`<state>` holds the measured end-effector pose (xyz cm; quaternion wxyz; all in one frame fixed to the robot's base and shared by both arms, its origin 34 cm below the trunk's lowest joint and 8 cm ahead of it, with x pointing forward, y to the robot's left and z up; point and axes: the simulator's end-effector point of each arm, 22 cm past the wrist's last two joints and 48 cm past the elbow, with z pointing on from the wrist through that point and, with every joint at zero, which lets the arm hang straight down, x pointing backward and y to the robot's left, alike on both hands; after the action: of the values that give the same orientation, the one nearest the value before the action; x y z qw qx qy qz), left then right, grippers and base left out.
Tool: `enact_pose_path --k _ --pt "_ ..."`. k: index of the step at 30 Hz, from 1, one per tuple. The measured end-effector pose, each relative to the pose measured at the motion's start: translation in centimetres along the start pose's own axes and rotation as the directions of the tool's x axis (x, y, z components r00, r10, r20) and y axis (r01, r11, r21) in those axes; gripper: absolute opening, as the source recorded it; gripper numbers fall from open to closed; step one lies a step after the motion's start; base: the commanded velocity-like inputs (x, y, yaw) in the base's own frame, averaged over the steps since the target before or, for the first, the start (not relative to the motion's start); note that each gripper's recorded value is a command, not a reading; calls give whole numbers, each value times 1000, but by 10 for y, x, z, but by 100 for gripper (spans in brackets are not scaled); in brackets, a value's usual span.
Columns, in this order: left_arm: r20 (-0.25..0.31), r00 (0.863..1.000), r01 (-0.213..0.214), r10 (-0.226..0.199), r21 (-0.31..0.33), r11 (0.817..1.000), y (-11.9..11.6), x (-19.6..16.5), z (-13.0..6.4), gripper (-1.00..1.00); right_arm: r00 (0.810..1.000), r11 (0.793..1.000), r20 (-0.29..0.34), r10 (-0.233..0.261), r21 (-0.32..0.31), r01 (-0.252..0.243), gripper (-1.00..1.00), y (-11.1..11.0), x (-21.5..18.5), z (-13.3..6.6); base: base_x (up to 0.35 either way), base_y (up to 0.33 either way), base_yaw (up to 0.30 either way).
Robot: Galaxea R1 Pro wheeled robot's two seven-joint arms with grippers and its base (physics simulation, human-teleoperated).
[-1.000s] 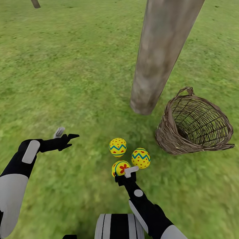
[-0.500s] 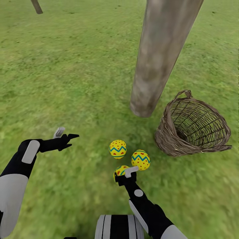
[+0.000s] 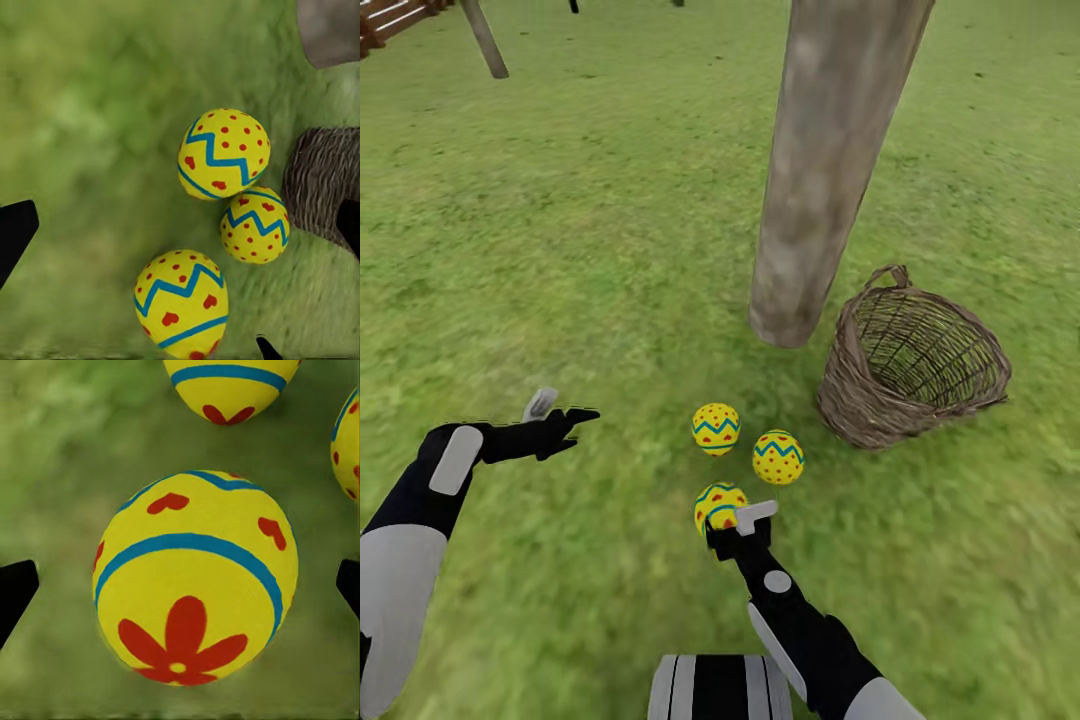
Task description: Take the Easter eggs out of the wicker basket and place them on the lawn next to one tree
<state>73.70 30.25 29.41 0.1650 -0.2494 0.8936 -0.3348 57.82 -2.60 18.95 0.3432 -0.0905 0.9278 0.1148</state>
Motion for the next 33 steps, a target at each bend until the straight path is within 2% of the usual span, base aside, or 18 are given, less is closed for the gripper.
enact_pose_path --k 1,3,8,9,11,14,27,33 --pt "-9 1000 0 0 -30 1000 8 4 1 100 1000 1000 5 -1 1 1 100 0 -3 -1 -344 0 0" --pt "-55 998 -10 2 -145 989 37 22 7 100 1000 1000 13 -4 1 4 100 0 -8 -2 -344 0 0" --pt "-121 991 38 -63 -201 979 61 56 14 100 998 1000 60 -19 -12 20 100 8 -32 -9 -344 0 0" --pt "-138 988 36 -68 -223 974 67 64 14 100 997 1000 70 -21 -14 22 100 8 -38 -10 -344 0 0" --pt "-136 990 1 -36 -252 968 71 67 18 100 996 1000 89 -21 -14 23 100 8 -46 -13 -344 0 0" --pt "-112 994 -22 -5 -242 970 60 65 23 100 991 1000 134 -17 -20 20 100 11 -68 -19 -344 0 0" --pt "-72 997 -47 32 -210 976 28 48 3 100 977 999 212 -32 -18 36 100 14 -110 -39 -343 0 -30" --pt "-59 997 -55 44 -194 980 13 44 -6 100 970 999 240 -41 -13 45 100 15 -126 -48 -111 0 -26"
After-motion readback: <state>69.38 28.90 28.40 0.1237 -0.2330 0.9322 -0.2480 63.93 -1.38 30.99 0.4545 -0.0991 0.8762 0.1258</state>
